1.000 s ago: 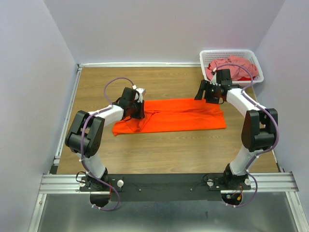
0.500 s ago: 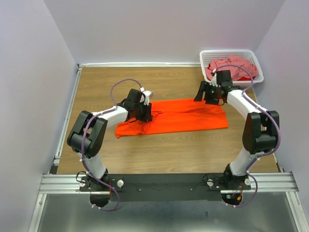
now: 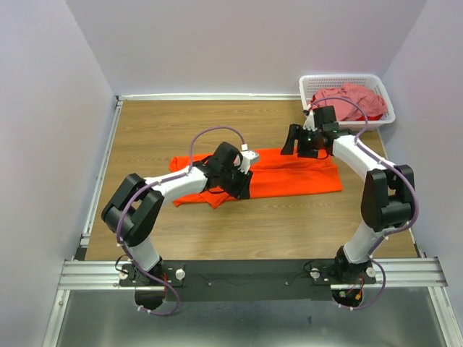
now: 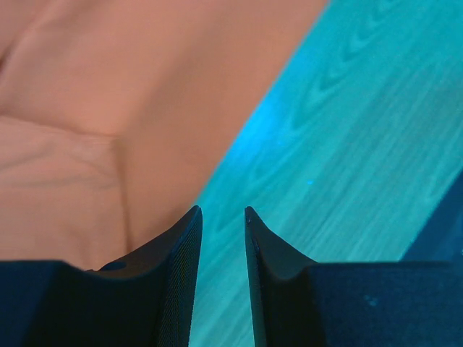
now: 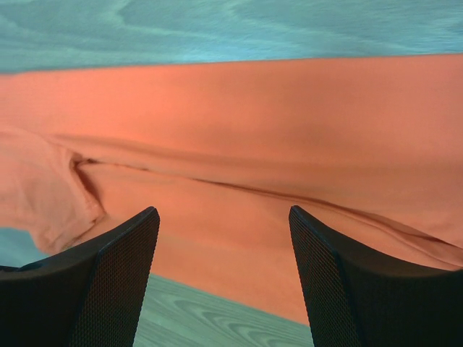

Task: Fold and stack the t-shirts
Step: Fold the tshirt

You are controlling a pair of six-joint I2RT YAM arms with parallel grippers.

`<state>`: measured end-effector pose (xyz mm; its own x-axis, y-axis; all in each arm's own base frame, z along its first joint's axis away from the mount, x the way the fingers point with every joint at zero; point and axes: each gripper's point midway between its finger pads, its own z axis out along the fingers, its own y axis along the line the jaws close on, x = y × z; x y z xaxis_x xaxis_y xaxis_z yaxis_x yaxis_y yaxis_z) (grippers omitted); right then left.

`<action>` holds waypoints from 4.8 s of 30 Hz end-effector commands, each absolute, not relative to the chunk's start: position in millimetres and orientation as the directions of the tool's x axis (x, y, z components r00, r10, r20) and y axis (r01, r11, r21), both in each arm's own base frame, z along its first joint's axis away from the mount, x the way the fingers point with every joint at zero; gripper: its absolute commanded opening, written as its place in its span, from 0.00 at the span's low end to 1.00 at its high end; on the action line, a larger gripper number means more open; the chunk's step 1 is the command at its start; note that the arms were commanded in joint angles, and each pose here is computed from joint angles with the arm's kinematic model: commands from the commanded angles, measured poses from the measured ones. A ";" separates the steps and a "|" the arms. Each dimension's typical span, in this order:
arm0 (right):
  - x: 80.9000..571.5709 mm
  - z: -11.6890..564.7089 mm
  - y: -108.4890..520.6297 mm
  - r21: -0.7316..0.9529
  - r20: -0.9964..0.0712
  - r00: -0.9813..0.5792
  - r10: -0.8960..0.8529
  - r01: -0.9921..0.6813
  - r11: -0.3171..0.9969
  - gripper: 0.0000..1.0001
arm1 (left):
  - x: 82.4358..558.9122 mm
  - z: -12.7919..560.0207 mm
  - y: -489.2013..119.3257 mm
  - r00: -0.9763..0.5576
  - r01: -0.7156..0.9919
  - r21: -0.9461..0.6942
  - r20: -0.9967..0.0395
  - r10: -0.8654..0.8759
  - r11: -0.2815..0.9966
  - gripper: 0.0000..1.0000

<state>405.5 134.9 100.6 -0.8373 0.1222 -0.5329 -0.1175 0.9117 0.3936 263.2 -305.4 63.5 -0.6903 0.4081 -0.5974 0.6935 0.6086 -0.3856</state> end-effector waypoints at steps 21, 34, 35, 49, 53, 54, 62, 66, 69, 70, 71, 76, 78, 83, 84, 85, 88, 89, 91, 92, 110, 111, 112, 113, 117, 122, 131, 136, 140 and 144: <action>371.4 38.8 162.1 0.180 -0.468 -0.883 0.030 -0.062 0.982 0.75 | 338.1 14.2 -98.8 -0.854 -0.057 -0.322 -0.475 -0.214 0.945 0.38; 304.8 -13.8 130.1 0.139 -0.254 -0.965 0.061 0.025 0.990 0.75 | 364.8 -11.8 -67.6 -0.882 -0.138 -0.215 -0.417 -0.219 0.967 0.38; 295.7 -15.6 135.7 0.174 -0.216 -0.975 0.050 0.012 0.985 0.75 | 380.7 -4.4 -68.3 -0.872 -0.128 -0.214 -0.440 -0.213 0.968 0.38; 168.8 24.0 238.1 0.344 0.058 -0.935 -0.351 -0.312 0.886 0.77 | 533.4 5.1 -49.8 -0.839 -0.141 -0.034 -0.527 -0.138 0.989 0.38; 193.6 41.9 252.0 0.326 -0.032 -0.915 -0.403 -0.391 0.861 0.78 | 569.0 25.3 -48.3 -0.797 -0.114 -0.012 -0.596 -0.098 0.993 0.38; 204.4 46.4 248.1 0.277 -0.068 -0.913 -0.401 -0.404 0.872 0.78 | 576.1 35.4 -46.8 -0.779 -0.118 -0.011 -0.619 -0.100 0.993 0.38; 250.5 74.0 210.4 0.006 -0.228 -0.870 -0.437 -0.450 0.893 0.83 | 561.5 129.8 -48.6 -0.643 -0.170 -0.102 -0.742 -0.188 0.980 0.38; 248.9 60.6 205.3 -0.007 -0.188 -0.863 -0.468 -0.475 0.880 0.83 | 528.7 131.8 -55.9 -0.658 -0.171 -0.120 -0.725 -0.204 0.978 0.39; 246.1 51.6 206.4 0.006 -0.152 -0.855 -0.496 -0.503 0.864 0.83 | 504.0 110.3 -80.9 -0.713 -0.114 -0.124 -0.681 -0.168 0.986 0.39; 246.7 51.3 207.5 0.009 -0.152 -0.851 -0.503 -0.510 0.860 0.83 | 498.6 104.2 -88.5 -0.724 -0.102 -0.129 -0.670 -0.162 0.986 0.39; 246.3 49.9 208.6 0.016 -0.149 -0.849 -0.507 -0.515 0.857 0.83 | 493.6 96.3 -94.1 -0.736 -0.095 -0.131 -0.658 -0.159 0.987 0.38; 234.9 35.9 210.4 0.056 -0.093 -0.848 -0.522 -0.528 0.848 0.82 | 478.0 61.8 -116.5 -0.782 -0.066 -0.151 -0.606 -0.145 0.986 0.38; 229.8 29.9 209.1 0.062 -0.072 -0.849 -0.523 -0.527 0.847 0.82 | 481.6 55.6 -119.4 -0.788 -0.061 -0.150 -0.600 -0.140 0.987 0.38; 216.2 18.0 212.1 0.103 -0.023 -0.855 -0.519 -0.518 0.849 0.81 | 488.6 30.6 -122.4 -0.812 -0.056 -0.133 -0.571 -0.123 0.990 0.38; 213.7 16.2 214.3 0.113 -0.018 -0.853 -0.521 -0.520 0.847 0.81 | 492.8 29.9 -123.5 -0.810 -0.051 -0.133 -0.574 -0.119 0.990 0.38; 207.0 12.7 217.5 0.132 -0.002 -0.853 -0.522 -0.517 0.845 0.81 | 491.7 18.9 -122.7 -0.824 -0.050 -0.121 -0.556 -0.109 0.991 0.38; 194.0 6.8 229.4 0.173 0.026 -0.842 -0.538 -0.526 0.832 0.81 | 500.9 8.6 -121.6 -0.830 -0.041 -0.094 -0.552 -0.087 0.995 0.38; 191.2 5.3 234.5 0.189 0.031 -0.843 -0.538 -0.523 0.831 0.81 | 503.0 6.4 -120.4 -0.833 -0.038 -0.081 -0.548 -0.077 0.996 0.38; 182.6 -1.5 249.0 0.230 0.044 -0.830 -0.555 -0.533 0.814 0.81 | 518.2 8.0 -117.9 -0.825 -0.028 -0.045 -0.563 -0.049 0.999 0.38; 183.5 -1.9 258.2 0.246 0.039 -0.831 -0.555 -0.531 0.811 0.81 | 521.7 6.8 -116.4 -0.828 -0.025 -0.033 -0.560 -0.039 0.999 0.38; 233.8 50.4 334.8 0.267 -0.184 -0.842 -0.507 -0.539 0.799 0.83 | 618.4 121.3 -125.7 -0.627 0.016 -0.006 -0.779 0.005 1.000 0.39; 239.1 57.1 332.7 0.263 -0.205 -0.844 -0.496 -0.536 0.802 0.83 | 616.2 130.5 -120.9 -0.617 0.004 -0.012 -0.787 -0.007 1.000 0.40; 245.3 69.9 330.7 0.257 -0.242 -0.842 -0.481 -0.534 0.806 0.83 | 613.6 164.9 -116.3 -0.572 -0.005 -0.033 -0.820 -0.030 0.999 0.42; 253.8 76.3 324.6 0.252 -0.260 -0.849 -0.459 -0.519 0.817 0.83 | 613.3 180.1 -118.1 -0.546 0.020 -0.068 -0.836 -0.046 0.997 0.45; 271.6 93.7 299.4 0.226 -0.311 -0.859 -0.406 -0.482 0.847 0.83 | 590.2 217.6 -103.7 -0.507 0.087 -0.210 -0.851 -0.138 0.974 0.46; 259.9 88.4 273.9 0.188 -0.304 -0.850 -0.431 -0.497 0.847 0.75 | 544.2 254.2 -98.4 -0.473 0.104 -0.274 -0.859 -0.195 0.956 0.54; 230.1 73.1 281.2 0.301 -0.293 -0.836 -0.464 -0.542 0.785 0.43 | 407.6 206.0 -107.9 -0.563 -0.028 -0.234 -0.800 -0.208 0.972 0.54; 201.5 62.1 294.9 0.336 -0.276 -0.803 -0.528 -0.595 0.730 0.37 | 337.9 158.2 -109.0 -0.636 -0.090 -0.286 -0.720 -0.276 0.954 0.54; 187.0 56.6 297.5 0.336 -0.256 -0.802 -0.540 -0.597 0.729 0.37 | 312.9 135.5 -121.4 -0.694 -0.057 -0.319 -0.668 -0.267 0.946 0.54; 177.6 47.2 298.2 0.320 -0.227 -0.818 -0.529 -0.576 0.752 0.38 | 304.5 117.3 -127.8 -0.736 -0.020 -0.297 -0.642 -0.215 0.955 0.54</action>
<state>183.3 290.8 43.8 -0.8072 -0.5520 -0.2091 -0.5901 0.7475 0.3049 308.9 -119.9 124.1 -0.7202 -0.2181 -0.6586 -0.0347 0.9594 -0.2798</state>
